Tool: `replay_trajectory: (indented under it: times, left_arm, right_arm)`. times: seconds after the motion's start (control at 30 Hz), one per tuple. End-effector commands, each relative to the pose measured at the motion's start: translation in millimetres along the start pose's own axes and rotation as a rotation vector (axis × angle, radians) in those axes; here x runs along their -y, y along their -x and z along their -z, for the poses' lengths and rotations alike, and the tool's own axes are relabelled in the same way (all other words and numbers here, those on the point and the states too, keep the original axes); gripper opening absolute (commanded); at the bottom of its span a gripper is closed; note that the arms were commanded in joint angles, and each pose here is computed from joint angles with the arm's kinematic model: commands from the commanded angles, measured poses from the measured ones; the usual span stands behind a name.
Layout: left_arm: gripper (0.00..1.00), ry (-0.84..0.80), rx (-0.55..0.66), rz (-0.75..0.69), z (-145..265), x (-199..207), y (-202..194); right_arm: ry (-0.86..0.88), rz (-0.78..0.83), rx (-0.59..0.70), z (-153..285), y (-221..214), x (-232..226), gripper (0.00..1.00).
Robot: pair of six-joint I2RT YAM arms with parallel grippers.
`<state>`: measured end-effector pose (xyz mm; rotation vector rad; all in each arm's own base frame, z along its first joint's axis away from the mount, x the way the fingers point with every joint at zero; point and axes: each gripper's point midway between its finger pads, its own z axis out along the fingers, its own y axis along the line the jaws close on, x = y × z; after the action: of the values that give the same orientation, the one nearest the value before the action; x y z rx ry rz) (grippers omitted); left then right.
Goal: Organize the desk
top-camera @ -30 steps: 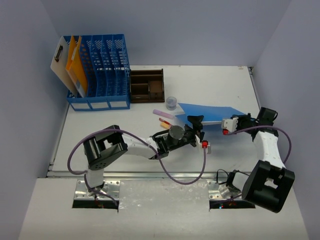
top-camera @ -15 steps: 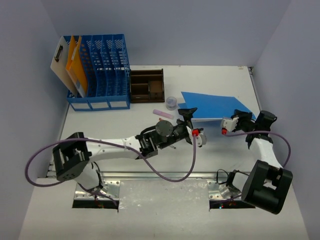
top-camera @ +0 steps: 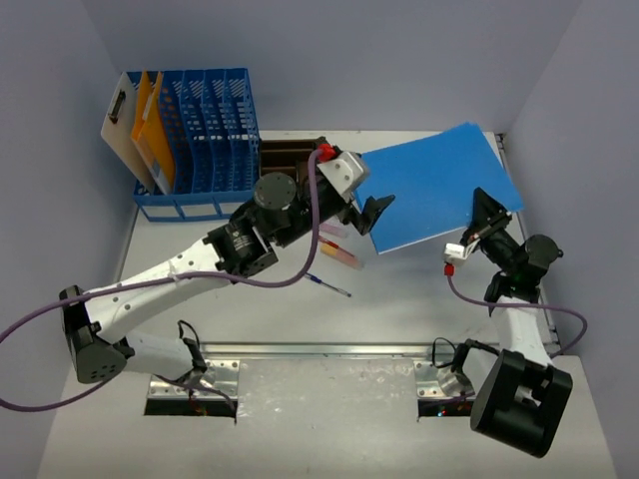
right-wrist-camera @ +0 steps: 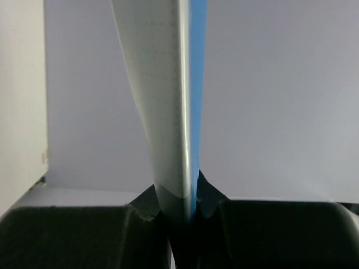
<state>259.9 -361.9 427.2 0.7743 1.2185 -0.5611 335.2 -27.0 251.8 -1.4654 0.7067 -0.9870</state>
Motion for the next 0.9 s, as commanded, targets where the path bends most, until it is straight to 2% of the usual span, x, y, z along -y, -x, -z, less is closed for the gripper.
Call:
replay_trajectory:
  times: [0.0,0.03,0.07,0.23,0.33,0.37,0.47,0.57,0.6,0.63,0.67,0.73,0.77,0.8,0.83,0.87]
  left_arm:
    - [0.97,-0.044,-0.17,0.224,0,-6,-42]
    - [0.97,-0.045,-0.158,0.252,-3,-13,-33]
    - [0.97,-0.039,-0.181,0.277,-4,-23,-38]
    - [0.94,-0.137,-0.163,0.288,-17,-17,-21]
    - [0.94,-0.175,-0.165,0.251,-21,-14,-17]
    - [0.94,-0.193,-0.168,0.23,-23,-14,-19]
    - [0.96,-0.176,-0.166,0.238,-27,-28,-18]
    - [0.96,-0.115,-0.214,0.343,-32,-66,-34]
    - [0.96,-0.134,-0.227,0.381,-35,-62,-37]
    - [0.97,-0.1,-0.262,0.419,-41,-81,-56]
    - [0.97,-0.146,-0.253,0.467,-42,-81,-48]
    - [0.96,-0.197,-0.307,0.524,-50,-88,-72]
    - [0.95,-0.271,-0.288,0.54,-52,-83,-57]
    - [0.95,-0.302,-0.35,0.589,-57,-80,-81]
    - [0.95,-0.337,-0.366,0.613,-59,-77,-83]
    - [0.94,-0.404,-0.353,0.633,-60,-71,-71]
  right_arm:
    - [-0.2,0.214,0.099,8,29,59,0.01]
    - [-0.248,0.279,0.108,13,36,73,0.01]
    - [-0.261,0.275,0.14,15,45,71,0.01]
    - [-0.332,0.403,0.227,26,77,81,0.01]
    - [-0.35,0.433,0.306,33,98,83,0.01]
    - [-0.348,0.39,0.335,35,103,82,0.01]
    - [-0.348,0.412,0.376,39,114,85,0.01]
    - [-0.347,0.4,0.387,41,118,87,0.01]
    - [-0.348,0.397,0.39,41,119,87,0.01]
    - [-0.346,0.385,0.391,41,119,88,0.01]
    - [-0.349,0.388,0.391,42,119,90,0.01]
    - [-0.351,0.385,0.396,42,120,92,0.01]
    - [-0.352,0.388,0.397,43,120,94,0.01]
    - [-0.352,0.389,0.406,43,121,97,0.01]
    - [-0.354,0.393,0.411,43,122,99,0.01]
    - [-0.353,0.392,0.415,42,122,100,0.01]
